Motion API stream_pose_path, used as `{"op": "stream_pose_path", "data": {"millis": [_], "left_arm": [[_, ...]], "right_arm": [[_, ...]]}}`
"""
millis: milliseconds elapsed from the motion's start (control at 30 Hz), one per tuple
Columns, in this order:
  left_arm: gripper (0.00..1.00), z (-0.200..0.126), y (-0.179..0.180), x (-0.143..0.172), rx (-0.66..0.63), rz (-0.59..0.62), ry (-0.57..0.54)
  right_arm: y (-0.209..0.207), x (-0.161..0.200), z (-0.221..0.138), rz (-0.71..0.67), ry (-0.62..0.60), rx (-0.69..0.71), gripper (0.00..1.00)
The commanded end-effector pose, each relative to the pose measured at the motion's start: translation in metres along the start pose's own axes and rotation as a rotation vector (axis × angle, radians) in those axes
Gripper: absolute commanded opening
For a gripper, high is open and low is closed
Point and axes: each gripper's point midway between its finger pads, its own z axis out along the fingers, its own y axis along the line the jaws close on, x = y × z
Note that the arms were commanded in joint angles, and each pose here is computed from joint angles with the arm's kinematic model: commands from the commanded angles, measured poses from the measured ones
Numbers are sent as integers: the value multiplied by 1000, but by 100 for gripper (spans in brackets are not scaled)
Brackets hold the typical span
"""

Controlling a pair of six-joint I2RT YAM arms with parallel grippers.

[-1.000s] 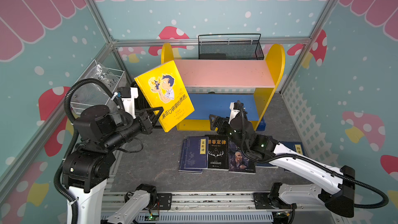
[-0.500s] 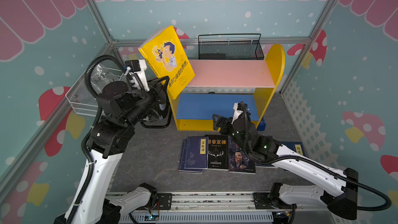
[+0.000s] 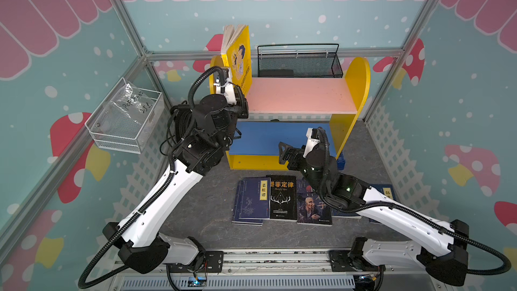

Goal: Stacking books/files
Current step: Pick up the book from the middle-left of the table.

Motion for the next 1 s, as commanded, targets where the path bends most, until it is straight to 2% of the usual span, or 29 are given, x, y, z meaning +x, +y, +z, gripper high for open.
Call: {"op": "stream_pose_path", "data": {"millis": [0,133,233,367,467,667,800,967], "left_arm": [[0,-28,12,-53,18,-85,-138],[0,-51,13,-50,105,-134,-92],[0,-71,12,-38,179,-164,-14],[0,-101,-4,-10,350,-160,155],[0,-119,-15,17,445,-193,294],[0,-145,-44,77,633,-387,546],[0,-159,-54,113,718,-500,691],[0,-161,-55,134,769,-638,774]], "right_arm": [[-3,-9,0,-13,-34,24,99],[-6,-15,-4,-13,-49,11,100],[-6,-30,-12,-15,-108,-22,100],[-22,-54,-25,11,-187,-42,100],[-19,-72,-34,-26,-226,-98,100],[3,-92,-46,-128,-255,-193,100],[8,-83,-43,-146,-226,-230,100],[8,-64,-40,-139,-172,-276,100]]}}
